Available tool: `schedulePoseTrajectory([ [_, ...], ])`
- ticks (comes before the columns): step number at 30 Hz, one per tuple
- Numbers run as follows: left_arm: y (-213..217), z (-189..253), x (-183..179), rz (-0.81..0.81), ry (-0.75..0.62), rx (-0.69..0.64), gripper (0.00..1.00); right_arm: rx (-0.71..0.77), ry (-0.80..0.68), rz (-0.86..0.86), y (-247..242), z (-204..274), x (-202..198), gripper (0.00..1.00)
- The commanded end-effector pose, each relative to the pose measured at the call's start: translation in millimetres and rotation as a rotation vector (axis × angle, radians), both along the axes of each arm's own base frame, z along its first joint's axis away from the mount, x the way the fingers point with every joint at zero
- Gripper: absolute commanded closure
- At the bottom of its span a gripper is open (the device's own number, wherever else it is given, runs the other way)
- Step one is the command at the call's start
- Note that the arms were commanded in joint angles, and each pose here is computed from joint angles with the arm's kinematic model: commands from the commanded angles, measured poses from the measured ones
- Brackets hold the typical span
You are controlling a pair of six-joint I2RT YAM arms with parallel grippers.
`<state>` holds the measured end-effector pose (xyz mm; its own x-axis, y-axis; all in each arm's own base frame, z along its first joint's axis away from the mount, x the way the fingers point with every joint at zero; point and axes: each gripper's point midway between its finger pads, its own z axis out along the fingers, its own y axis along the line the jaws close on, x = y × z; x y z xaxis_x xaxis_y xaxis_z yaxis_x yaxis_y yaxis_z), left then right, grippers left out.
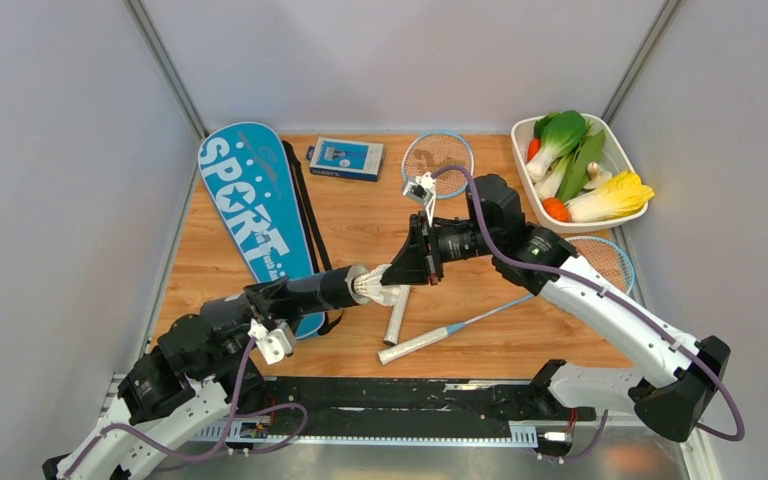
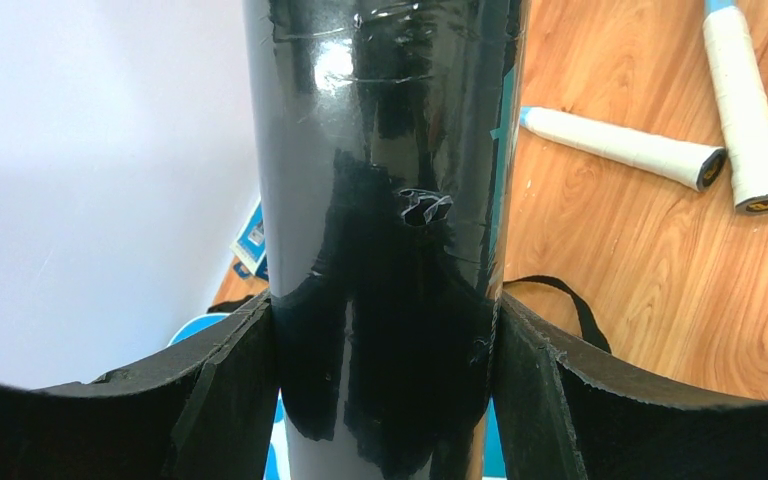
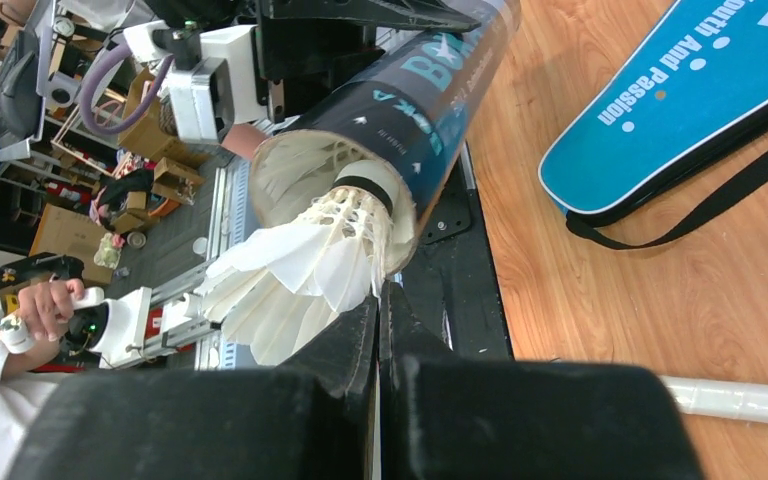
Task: Pack up the badminton gear
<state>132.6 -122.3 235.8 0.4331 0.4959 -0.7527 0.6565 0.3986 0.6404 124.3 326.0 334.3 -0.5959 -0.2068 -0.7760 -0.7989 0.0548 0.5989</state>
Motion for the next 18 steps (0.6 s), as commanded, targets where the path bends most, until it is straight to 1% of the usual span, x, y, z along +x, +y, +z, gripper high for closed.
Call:
schedulePoseTrajectory([
  [1, -5, 40, -6, -0.047, -0.103, -0.097, 0.42, 0.033, -0.014, -0.036, 12, 16, 8, 1.0],
  [7, -10, 38, -5, -0.064, -0.091, -0.08, 0.42, 0.024, -0.013, -0.063, 22, 18, 11, 0.99],
  [9, -11, 38, -3, -0.063, -0.094, -0.081, 0.42, 0.021, -0.021, -0.099, 19, 17, 15, 0.9],
  [11, -11, 37, -2, -0.056, -0.096, -0.079, 0.42, 0.023, -0.034, -0.138, 15, 18, 18, 0.79],
  [12, -12, 37, -1, -0.054, -0.095, -0.078, 0.42, 0.023, -0.039, -0.156, 13, 18, 19, 0.75],
  [14, -12, 36, 0, -0.05, -0.095, -0.075, 0.42, 0.026, -0.05, -0.195, 9, 19, 22, 0.71],
  [18, -11, 35, 1, -0.044, -0.089, -0.071, 0.42, 0.033, -0.061, -0.238, 2, 21, 24, 0.7],
])
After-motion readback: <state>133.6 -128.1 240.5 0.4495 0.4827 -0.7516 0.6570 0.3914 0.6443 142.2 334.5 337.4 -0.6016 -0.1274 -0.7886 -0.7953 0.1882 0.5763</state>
